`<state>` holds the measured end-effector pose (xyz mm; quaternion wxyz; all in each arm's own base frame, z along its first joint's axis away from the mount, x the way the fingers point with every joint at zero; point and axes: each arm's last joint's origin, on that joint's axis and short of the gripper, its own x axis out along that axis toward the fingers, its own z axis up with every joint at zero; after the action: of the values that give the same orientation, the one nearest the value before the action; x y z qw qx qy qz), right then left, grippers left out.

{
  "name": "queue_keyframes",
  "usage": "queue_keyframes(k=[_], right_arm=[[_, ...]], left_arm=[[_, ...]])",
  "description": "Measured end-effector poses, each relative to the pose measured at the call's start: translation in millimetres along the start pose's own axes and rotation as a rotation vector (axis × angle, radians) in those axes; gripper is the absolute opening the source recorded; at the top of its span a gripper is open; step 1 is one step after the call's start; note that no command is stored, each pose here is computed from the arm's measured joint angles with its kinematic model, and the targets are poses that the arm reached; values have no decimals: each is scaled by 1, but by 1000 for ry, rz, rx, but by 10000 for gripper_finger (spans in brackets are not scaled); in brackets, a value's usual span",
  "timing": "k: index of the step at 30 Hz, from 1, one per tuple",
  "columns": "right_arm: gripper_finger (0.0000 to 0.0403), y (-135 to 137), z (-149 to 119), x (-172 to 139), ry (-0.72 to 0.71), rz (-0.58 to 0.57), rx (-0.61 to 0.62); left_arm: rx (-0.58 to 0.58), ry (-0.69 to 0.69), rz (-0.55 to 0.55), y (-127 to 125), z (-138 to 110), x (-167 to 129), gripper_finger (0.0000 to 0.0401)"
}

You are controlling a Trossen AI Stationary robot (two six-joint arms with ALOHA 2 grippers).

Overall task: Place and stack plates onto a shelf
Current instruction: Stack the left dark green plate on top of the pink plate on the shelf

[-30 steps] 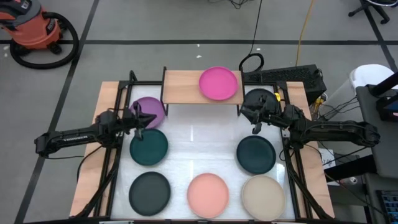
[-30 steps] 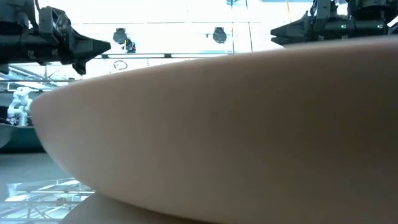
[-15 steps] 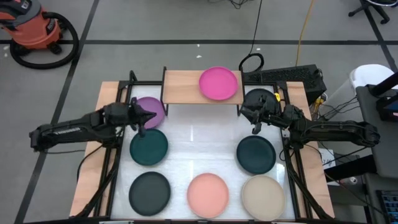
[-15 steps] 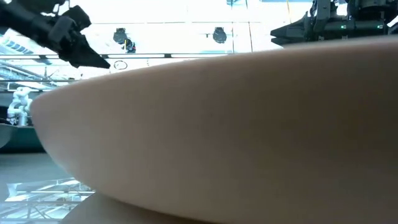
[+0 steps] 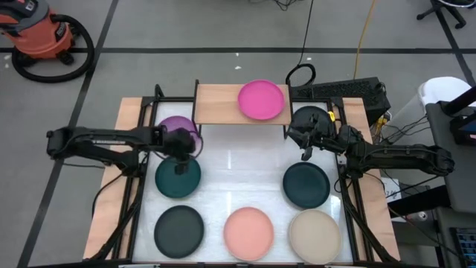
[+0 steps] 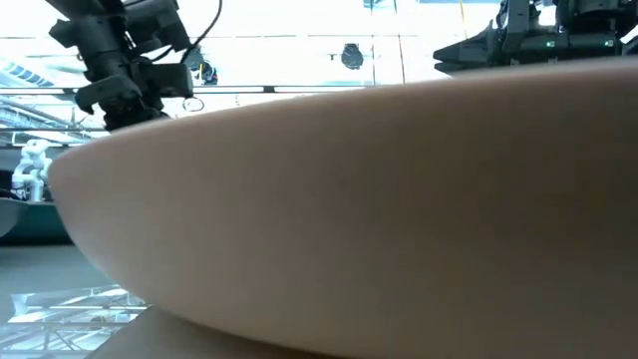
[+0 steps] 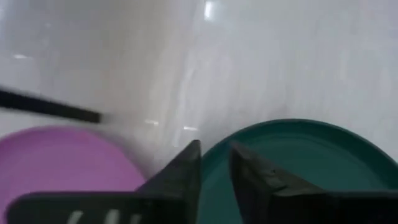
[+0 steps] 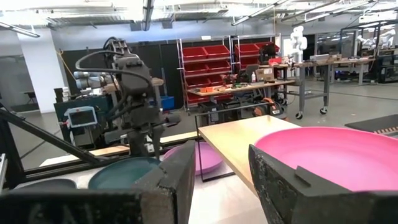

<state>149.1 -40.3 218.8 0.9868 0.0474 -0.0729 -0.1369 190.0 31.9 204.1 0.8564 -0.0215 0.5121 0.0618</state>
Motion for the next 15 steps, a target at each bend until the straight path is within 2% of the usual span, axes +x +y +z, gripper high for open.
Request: queue_keyframes(k=[4,7,15], right_arm=[[130,0,0,0,0,0,0],[130,0,0,0,-1,0,0],[130,0,0,0,-3,0,0]], left_arm=[[71,65,-21,-4,2,13,155],[114,145,-28,-2,-1,27,182],[170,268,-64,3,-4,59,191]])
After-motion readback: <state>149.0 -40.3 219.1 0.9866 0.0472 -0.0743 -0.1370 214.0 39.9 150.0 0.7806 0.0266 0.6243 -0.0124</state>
